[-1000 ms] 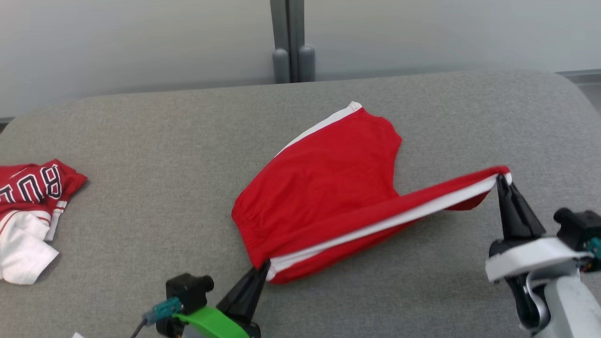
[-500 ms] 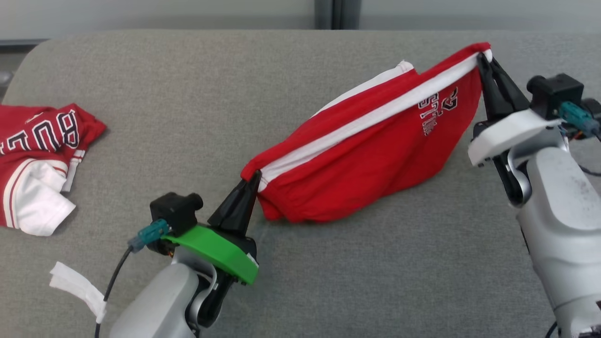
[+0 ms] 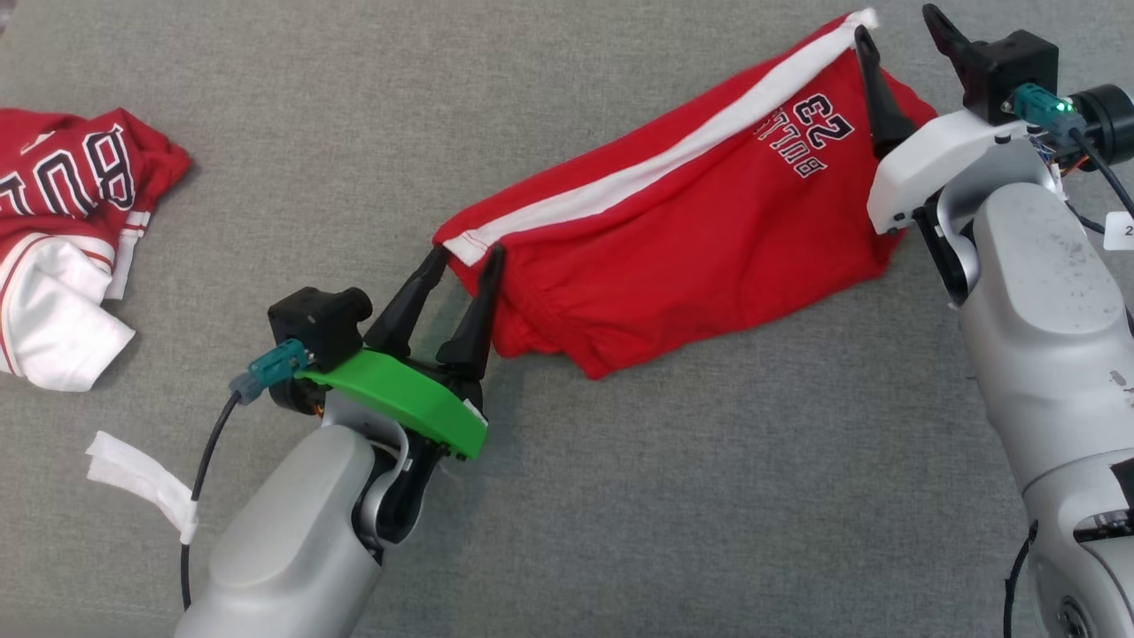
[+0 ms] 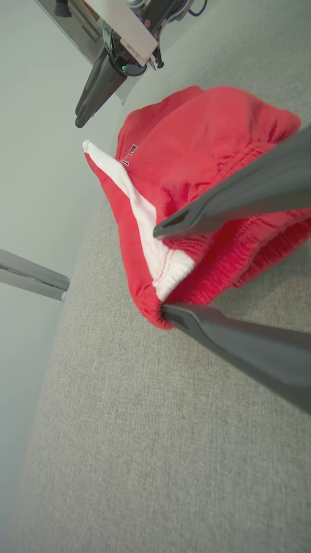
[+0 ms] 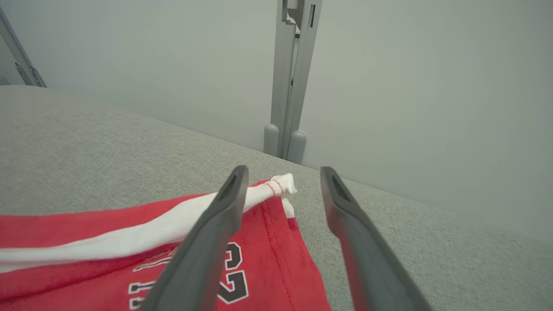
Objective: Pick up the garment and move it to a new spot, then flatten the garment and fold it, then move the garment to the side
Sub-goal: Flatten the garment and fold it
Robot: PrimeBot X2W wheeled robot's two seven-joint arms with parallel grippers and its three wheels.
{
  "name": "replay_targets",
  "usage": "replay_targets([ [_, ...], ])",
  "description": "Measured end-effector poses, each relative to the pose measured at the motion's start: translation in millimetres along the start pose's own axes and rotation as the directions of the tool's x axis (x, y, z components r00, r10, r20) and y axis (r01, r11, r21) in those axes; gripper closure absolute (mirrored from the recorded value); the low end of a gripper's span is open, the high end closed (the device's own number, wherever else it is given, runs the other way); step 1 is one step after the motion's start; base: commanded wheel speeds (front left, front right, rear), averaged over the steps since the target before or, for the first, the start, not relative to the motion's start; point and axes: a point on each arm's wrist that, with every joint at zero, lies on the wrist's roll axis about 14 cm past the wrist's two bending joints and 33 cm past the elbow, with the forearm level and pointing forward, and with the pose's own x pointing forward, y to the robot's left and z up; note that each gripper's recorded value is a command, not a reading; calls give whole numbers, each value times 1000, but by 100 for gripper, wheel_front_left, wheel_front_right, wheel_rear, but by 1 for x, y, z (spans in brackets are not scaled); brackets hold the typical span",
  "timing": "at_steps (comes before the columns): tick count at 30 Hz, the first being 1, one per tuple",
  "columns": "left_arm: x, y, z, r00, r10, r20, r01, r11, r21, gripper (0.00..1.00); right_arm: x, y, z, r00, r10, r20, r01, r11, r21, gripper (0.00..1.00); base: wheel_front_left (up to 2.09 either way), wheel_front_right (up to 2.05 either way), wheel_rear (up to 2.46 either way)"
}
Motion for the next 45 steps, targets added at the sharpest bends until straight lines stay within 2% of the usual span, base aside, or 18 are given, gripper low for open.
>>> replay_targets([
  [5, -8, 17, -6, 998, 55, -9, -55, 998, 15, 0, -13, -7, -32, 997, -26, -74, 26, 1000, 5, 0, 0, 0, 0],
  [10, -17, 28, -5, 995, 100, 10, -100, 995, 30, 0, -25, -18, -50, 990, -56, -129, 57, 998, 1, 0, 0, 0, 0],
  [17, -22, 34, -4, 991, 131, 28, -132, 991, 36, 0, -34, -14, -85, 969, -63, -238, 76, 996, 46, 0, 0, 0, 0],
  [18, -23, 35, -4, 990, 136, 29, -137, 990, 36, 0, -35, -14, -89, 965, -67, -252, 85, 994, 62, 54, 0, 0, 0],
  [19, -24, 36, -4, 990, 139, 29, -140, 989, 40, 0, -35, -13, -92, 962, -70, -263, 94, 992, 80, 100, 0, 0, 0],
  [26, -35, 43, 4, 983, 176, 59, -179, 982, 62, 0, -45, -15, -90, 956, -111, -273, 163, 971, 174, 100, 0, 0, 0],
  [30, -43, 44, 8, 977, 198, 82, -203, 977, 59, 0, -69, -27, -88, 952, -169, -254, 223, 954, 202, 100, 0, 0, 0],
  [40, -69, 36, -1, 974, 213, 79, -218, 975, 53, 0, -163, -56, -97, 909, -317, -269, 387, 881, 271, 100, 0, 0, 0],
  [45, -74, 22, -2, 978, 190, 87, -194, 980, 45, 0, -203, -76, -89, 884, -400, -243, 460, 840, 289, 100, 0, 0, 0],
])
